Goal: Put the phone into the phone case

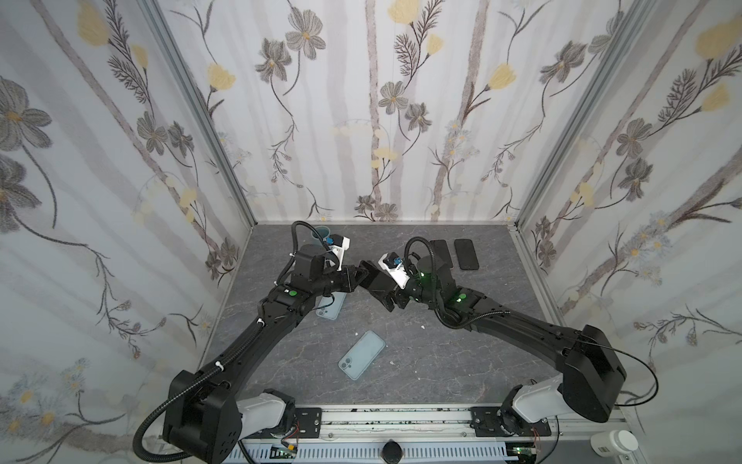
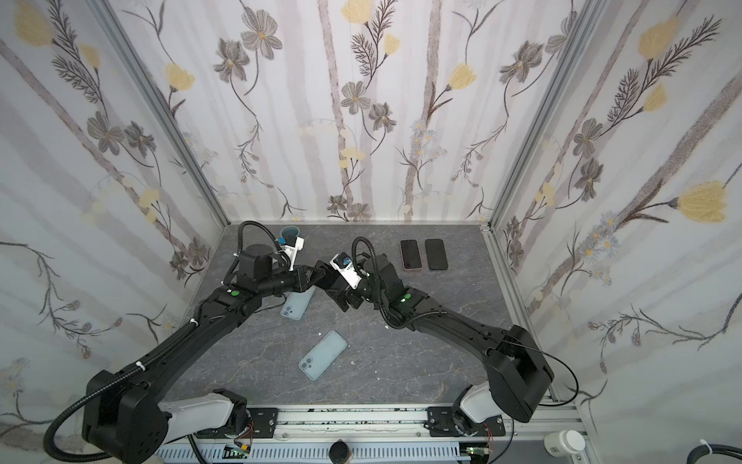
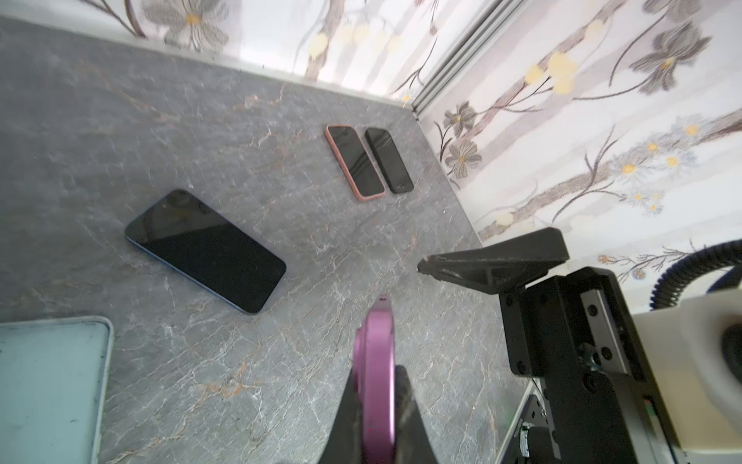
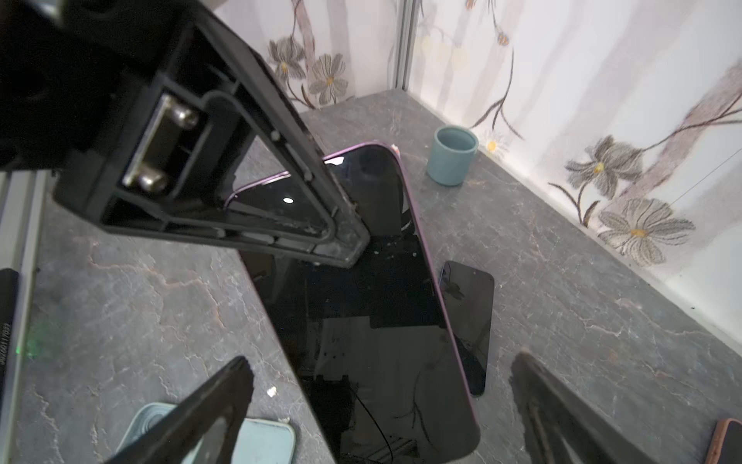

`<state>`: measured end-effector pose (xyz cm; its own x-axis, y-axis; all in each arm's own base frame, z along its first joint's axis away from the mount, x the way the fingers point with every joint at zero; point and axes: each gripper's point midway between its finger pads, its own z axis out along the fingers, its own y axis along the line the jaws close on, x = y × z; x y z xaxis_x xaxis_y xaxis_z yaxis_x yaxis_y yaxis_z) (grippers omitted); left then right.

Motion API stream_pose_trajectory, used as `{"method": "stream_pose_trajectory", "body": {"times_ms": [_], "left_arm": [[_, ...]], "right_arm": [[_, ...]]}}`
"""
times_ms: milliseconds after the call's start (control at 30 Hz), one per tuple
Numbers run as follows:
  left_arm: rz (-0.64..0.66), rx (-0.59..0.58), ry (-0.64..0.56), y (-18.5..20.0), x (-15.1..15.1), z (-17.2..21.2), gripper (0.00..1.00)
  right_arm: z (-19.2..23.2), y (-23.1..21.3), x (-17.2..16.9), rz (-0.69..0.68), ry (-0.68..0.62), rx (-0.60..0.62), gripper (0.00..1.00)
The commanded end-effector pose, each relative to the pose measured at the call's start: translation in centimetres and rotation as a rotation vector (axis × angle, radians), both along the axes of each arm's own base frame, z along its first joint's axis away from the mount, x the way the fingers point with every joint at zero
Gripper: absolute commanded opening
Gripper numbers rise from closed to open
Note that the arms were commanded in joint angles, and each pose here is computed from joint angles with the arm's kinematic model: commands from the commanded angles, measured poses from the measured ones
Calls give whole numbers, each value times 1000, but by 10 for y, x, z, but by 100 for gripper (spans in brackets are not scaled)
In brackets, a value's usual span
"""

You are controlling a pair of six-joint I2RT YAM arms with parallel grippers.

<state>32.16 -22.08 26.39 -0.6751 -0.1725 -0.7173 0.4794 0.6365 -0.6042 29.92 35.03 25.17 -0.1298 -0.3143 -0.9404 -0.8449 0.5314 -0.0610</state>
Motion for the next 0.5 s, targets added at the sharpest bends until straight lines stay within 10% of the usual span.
{"method": "stream_pose_trajectory", "body": {"times_ms": [0, 467], "left_arm": [[66, -88, -143, 8, 3, 45, 0], [-4, -542, -549, 35, -83, 161, 0]], "right_arm": [[56, -5, -9, -12, -39, 190, 100], [164, -62, -90, 111, -14, 600, 95]]}}
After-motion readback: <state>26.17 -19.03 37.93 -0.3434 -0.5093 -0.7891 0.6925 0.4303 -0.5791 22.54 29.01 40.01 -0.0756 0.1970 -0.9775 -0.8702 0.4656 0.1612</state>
